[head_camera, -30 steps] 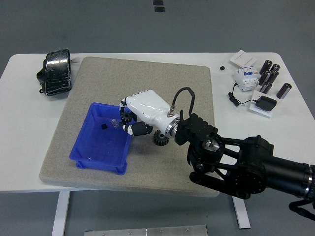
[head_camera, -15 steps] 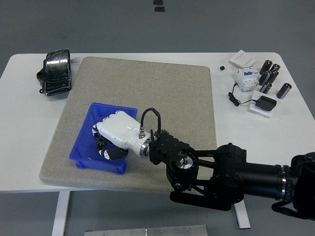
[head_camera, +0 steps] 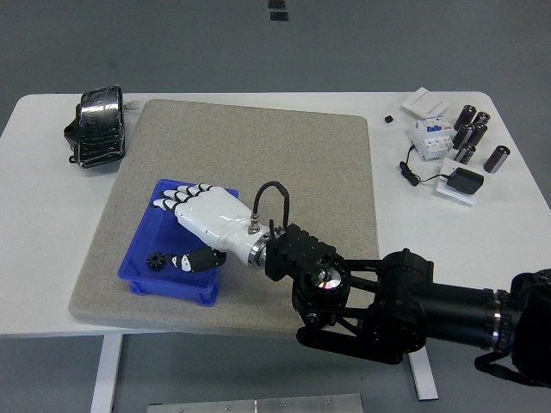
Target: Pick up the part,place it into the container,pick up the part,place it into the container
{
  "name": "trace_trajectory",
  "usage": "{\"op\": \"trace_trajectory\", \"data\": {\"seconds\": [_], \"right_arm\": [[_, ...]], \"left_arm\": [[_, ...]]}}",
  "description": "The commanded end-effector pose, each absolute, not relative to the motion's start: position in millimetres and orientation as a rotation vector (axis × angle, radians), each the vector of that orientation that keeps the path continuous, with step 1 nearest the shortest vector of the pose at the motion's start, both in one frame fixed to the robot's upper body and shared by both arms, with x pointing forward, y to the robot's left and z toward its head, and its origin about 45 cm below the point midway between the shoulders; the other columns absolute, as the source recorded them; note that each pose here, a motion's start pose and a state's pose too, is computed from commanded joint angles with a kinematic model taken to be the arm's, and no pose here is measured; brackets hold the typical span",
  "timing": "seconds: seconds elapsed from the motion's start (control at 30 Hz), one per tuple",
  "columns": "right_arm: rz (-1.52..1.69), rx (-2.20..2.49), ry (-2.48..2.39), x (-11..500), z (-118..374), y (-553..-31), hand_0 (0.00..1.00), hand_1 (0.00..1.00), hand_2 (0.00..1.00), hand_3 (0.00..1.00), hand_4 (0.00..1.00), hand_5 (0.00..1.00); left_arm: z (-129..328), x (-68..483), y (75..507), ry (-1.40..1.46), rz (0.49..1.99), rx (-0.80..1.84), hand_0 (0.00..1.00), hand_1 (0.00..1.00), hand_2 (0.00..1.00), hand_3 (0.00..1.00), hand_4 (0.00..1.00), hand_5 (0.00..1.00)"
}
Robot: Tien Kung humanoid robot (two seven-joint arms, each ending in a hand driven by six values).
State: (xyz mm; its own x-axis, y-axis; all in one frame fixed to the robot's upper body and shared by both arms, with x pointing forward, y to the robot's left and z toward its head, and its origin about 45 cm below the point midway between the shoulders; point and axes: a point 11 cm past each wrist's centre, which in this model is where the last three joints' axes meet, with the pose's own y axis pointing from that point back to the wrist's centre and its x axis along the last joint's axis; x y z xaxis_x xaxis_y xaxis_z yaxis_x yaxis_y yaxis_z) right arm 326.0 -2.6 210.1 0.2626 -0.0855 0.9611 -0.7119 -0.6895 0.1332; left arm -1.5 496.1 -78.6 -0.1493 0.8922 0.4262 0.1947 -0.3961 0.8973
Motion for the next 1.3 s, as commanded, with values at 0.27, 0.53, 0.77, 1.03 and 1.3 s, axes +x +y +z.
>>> {"op": "trace_trajectory", "data": {"seconds": [0.27,0.53,0.77,1.03,1.3], "right_arm": [[1.324,1.957,-0.931,349.6,230.6,-58.6,0.749,0.837,0.852,0.822,0.79,0.454],[1.229,1.819,-0.986,360.7,238.3,-132.9,0.51,0.699,0.79,0.811,0.785,0.438],[1.173,1.753,-0.859,351.1,199.7,-155.6,0.496,0.701,0.8,0.834,0.79,0.441],[1.15,1.764,-0.734,335.1,173.3,-151.3,0.489,0.701,0.804,0.836,0.794,0.445],[1.175,1.781,-0.678,333.3,166.8,-136.0,0.484,0.702,0.806,0.837,0.8,0.453]], "left_arm": [[-79.7,-4.5,494.3,1.25,1.594,1.552,0.683,0.664,0.642,0.593,0.72,0.32],[-79.9,-7.7,494.2,1.257,1.598,1.552,0.682,0.664,0.641,0.589,0.718,0.316],[-80.0,-5.1,494.0,1.251,1.601,1.546,0.682,0.664,0.641,0.589,0.718,0.315],[-79.5,-5.7,494.9,1.251,1.6,1.55,0.682,0.664,0.641,0.587,0.717,0.315],[-79.6,-4.5,494.8,1.248,1.599,1.549,0.682,0.664,0.641,0.587,0.716,0.312]]}}
